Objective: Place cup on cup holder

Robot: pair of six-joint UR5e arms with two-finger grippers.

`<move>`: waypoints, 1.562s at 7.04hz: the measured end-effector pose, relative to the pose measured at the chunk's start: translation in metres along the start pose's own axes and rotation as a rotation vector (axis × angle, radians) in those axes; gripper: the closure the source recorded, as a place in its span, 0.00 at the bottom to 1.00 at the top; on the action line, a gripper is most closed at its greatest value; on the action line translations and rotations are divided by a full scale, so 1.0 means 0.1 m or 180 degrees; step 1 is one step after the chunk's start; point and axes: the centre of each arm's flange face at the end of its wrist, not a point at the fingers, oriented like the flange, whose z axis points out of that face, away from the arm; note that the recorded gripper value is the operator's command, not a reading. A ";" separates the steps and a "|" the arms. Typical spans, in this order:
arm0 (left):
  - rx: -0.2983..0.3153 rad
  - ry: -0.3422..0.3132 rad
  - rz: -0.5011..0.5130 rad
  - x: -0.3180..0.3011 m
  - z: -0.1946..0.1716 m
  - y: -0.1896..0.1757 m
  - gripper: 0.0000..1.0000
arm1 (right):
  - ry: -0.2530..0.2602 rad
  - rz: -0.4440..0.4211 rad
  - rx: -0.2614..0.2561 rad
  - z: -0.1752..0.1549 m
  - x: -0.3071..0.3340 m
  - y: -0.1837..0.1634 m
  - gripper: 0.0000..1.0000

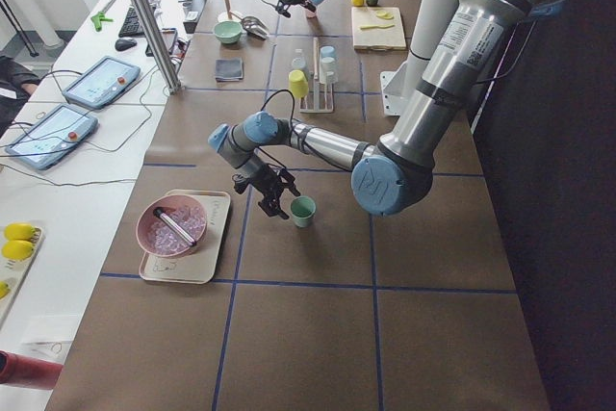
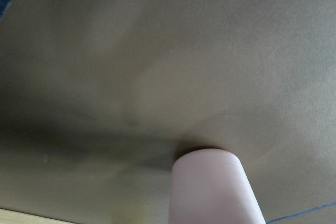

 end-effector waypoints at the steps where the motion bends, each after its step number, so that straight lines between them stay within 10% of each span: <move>1: -0.0070 -0.0018 0.0016 0.08 0.09 -0.02 0.00 | -0.0021 0.0026 -0.0026 0.04 0.04 -0.01 0.00; 7: -0.0262 -0.0064 0.0102 0.07 0.41 -0.04 0.00 | 0.0074 0.0069 -0.0175 0.13 0.28 -0.23 0.00; 8: -0.0281 -0.0062 0.0095 0.04 0.45 -0.03 0.17 | 0.0055 0.0068 -0.0191 0.15 0.29 -0.22 0.00; 9: -0.0296 -0.0060 0.0091 0.03 0.47 -0.02 0.65 | 0.0039 0.0065 -0.0213 0.18 0.30 -0.20 0.00; 10: -0.0311 -0.0051 0.0101 0.02 0.48 -0.01 0.93 | 0.0023 0.0069 -0.0251 0.24 0.31 -0.18 0.00; 11: -0.0333 -0.0024 0.0101 0.01 0.47 0.00 0.96 | 0.0012 0.0072 -0.0292 0.30 0.31 -0.17 0.00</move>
